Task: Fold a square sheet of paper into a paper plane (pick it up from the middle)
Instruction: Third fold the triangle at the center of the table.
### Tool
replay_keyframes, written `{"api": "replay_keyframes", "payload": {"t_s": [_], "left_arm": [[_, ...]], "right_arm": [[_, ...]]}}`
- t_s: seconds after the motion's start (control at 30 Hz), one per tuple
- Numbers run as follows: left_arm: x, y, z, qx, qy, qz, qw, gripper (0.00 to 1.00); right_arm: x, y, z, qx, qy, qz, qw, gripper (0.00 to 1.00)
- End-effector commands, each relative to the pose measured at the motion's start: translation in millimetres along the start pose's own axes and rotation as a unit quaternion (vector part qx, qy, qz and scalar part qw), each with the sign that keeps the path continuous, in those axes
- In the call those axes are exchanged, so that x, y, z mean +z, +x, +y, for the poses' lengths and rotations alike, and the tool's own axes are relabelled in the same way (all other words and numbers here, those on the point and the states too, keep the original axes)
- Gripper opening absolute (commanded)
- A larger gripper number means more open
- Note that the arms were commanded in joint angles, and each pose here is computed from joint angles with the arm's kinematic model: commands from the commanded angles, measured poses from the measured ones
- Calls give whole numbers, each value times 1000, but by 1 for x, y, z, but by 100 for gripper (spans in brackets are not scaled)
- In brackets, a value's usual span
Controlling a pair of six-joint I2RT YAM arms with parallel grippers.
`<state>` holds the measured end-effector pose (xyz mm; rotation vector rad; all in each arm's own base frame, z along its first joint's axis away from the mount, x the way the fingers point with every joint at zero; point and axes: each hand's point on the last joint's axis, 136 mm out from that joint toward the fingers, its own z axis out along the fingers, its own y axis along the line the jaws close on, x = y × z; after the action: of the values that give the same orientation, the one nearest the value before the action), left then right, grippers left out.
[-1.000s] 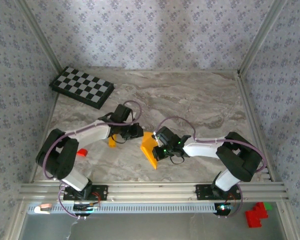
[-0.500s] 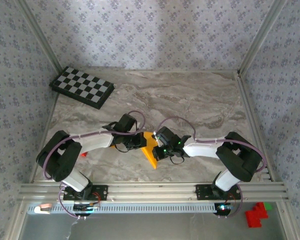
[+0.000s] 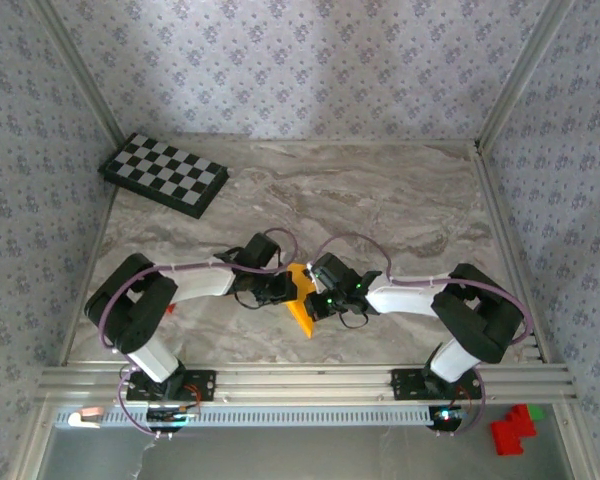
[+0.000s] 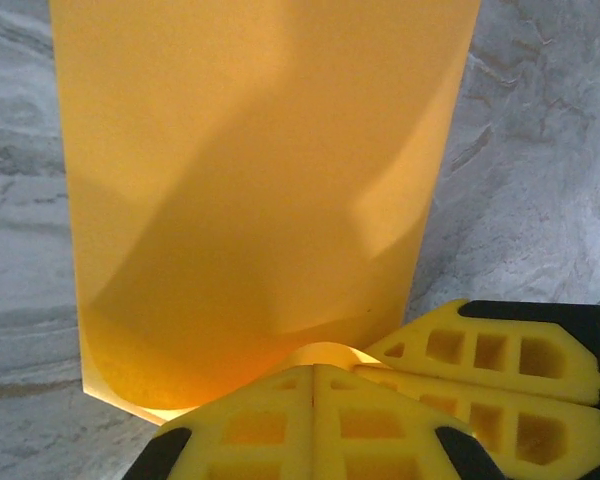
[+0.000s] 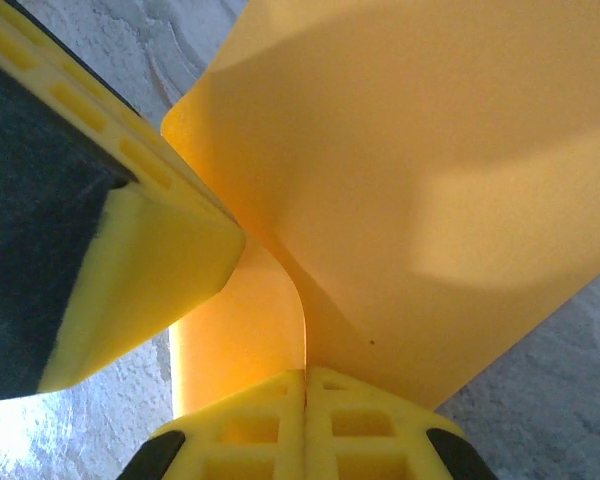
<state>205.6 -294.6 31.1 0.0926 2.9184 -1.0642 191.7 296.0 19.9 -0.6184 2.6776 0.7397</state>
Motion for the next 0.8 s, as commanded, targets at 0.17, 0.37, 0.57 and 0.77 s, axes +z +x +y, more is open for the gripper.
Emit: {"api": "replay_keyframes", "payload": {"t_s": [0.17,0.37,0.57,0.77], "left_arm": [[7,10,26,-1,-35,16,999,0],[-5,6,10,10,-17,5,1000,0],[-9,16,-6,14,2,9,1000,2],[-1,20,4,6,-9,13,1000,2]], "right_arm": [[13,42,-30,20,54,65,996,5],[13,44,-30,20,57,69,996,5],[13,43,-30,20,57,68,996,5],[14,43,-30,22,57,70,996,5]]}}
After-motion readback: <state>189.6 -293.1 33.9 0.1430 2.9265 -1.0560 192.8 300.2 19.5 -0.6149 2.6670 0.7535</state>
